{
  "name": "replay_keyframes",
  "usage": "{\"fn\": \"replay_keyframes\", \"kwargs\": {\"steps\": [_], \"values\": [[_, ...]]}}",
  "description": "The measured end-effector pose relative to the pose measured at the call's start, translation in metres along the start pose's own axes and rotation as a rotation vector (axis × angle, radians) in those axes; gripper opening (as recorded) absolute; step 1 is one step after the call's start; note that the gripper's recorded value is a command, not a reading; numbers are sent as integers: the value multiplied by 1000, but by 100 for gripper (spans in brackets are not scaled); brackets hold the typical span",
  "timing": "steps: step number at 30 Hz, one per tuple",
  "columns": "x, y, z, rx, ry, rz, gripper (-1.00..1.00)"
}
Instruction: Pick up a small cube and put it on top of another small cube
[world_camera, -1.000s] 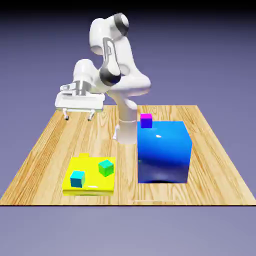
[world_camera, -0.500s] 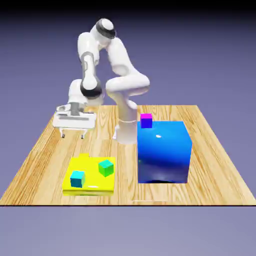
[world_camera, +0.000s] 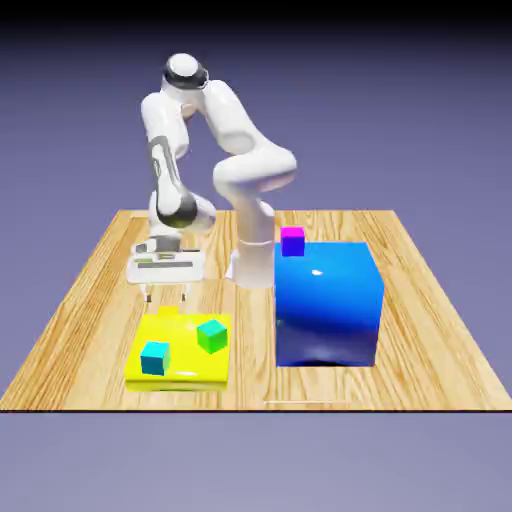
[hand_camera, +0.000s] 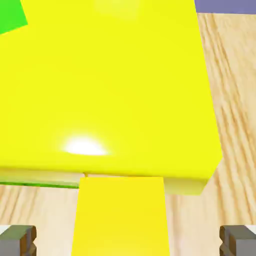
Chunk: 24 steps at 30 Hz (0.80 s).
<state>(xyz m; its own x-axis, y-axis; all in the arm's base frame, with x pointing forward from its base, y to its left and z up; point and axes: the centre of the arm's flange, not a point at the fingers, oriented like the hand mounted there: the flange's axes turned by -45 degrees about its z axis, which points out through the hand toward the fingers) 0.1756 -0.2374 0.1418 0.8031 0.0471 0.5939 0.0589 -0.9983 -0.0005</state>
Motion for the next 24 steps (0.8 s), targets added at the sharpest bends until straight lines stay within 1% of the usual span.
{"fn": "replay_keyframes", "kwargs": {"steps": [8, 9, 11, 24], "values": [[-8, -4, 36, 1, 4, -2, 0], [-9, -6, 40, 2, 5, -3, -100], [-9, -6, 40, 2, 5, -3, -100], [2, -3, -18, 2, 3, -2, -100]]}}
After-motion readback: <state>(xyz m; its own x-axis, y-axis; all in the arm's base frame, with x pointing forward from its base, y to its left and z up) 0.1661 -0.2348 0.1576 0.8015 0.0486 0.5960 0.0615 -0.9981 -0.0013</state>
